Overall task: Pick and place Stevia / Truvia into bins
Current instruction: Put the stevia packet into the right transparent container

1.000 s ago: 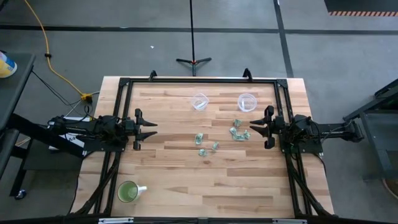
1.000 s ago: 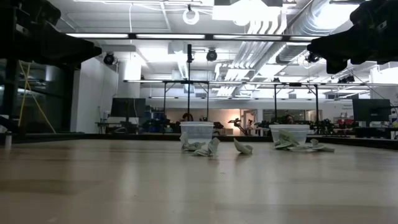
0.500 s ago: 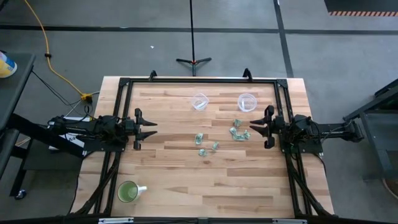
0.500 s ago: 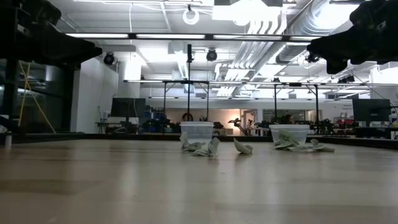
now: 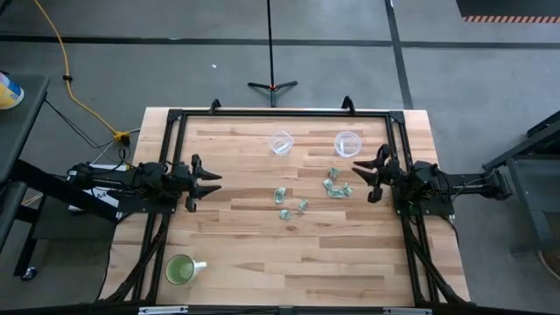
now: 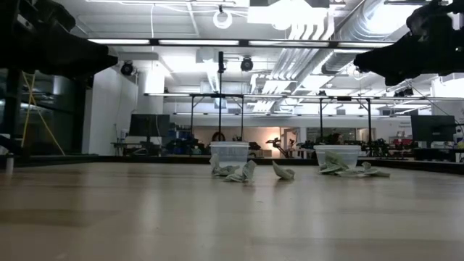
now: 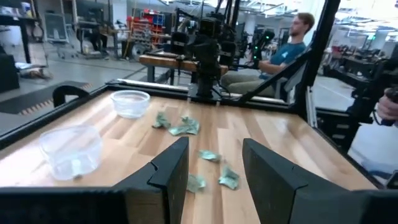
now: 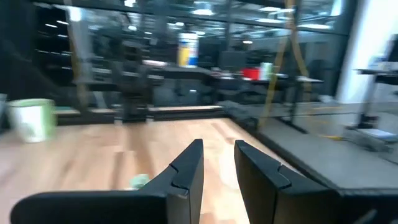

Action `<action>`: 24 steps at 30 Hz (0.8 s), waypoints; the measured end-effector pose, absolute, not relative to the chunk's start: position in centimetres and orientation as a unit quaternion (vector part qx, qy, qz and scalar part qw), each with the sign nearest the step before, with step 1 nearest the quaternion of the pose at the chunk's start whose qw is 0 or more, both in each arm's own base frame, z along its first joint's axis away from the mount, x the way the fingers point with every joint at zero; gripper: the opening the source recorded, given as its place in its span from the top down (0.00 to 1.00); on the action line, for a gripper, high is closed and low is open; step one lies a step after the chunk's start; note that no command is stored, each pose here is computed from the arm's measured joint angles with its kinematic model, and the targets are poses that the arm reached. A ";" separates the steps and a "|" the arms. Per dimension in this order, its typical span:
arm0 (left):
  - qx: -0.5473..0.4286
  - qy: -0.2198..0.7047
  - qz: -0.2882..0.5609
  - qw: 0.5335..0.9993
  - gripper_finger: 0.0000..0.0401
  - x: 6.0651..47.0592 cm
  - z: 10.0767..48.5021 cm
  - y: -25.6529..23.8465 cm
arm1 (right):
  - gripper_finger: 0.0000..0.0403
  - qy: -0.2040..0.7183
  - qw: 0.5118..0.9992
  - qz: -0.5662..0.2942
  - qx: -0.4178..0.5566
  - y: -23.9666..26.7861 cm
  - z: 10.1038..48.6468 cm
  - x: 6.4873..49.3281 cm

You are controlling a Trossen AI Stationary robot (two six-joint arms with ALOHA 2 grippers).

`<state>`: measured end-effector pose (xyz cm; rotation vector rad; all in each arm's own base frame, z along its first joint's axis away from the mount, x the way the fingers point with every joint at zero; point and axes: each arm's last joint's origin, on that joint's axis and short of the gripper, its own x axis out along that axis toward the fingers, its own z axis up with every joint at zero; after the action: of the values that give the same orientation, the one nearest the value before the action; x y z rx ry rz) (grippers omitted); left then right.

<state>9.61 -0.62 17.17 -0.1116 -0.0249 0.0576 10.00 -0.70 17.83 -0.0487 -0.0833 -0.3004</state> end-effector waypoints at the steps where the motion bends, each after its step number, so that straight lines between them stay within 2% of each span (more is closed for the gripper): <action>1: -0.052 -0.013 0.035 0.998 0.54 9.6 17.2 -0.6 | 0.79 -0.041 0.986 -0.158 -0.024 -0.8 17.8 10.0; 6: -0.045 -0.012 0.037 0.998 0.54 9.6 17.2 -0.6 | 0.73 -0.044 0.983 -0.179 -0.003 -0.9 17.8 9.9; 10: -0.045 -0.013 0.037 0.998 0.54 9.6 17.2 -0.6 | 0.62 -0.071 0.979 -0.192 -0.024 -0.9 18.4 9.9; 16: -0.050 -0.012 0.037 0.998 0.54 9.6 17.2 -0.6 | 0.47 -0.141 0.978 -0.155 -0.021 -0.7 19.8 9.9; 20: -0.057 -0.014 0.043 0.997 0.54 9.6 17.2 -0.5 | 0.44 -0.126 0.985 -0.118 -0.031 -0.4 19.6 10.9; 24: -0.059 -0.015 0.048 0.997 0.54 9.6 17.2 -0.5 | 0.44 -0.094 0.987 -0.130 -0.018 -0.3 19.2 12.1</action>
<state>9.60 -0.51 17.20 -0.1180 -0.0305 0.0954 12.10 -0.34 19.15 -0.0356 -0.1896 -0.2614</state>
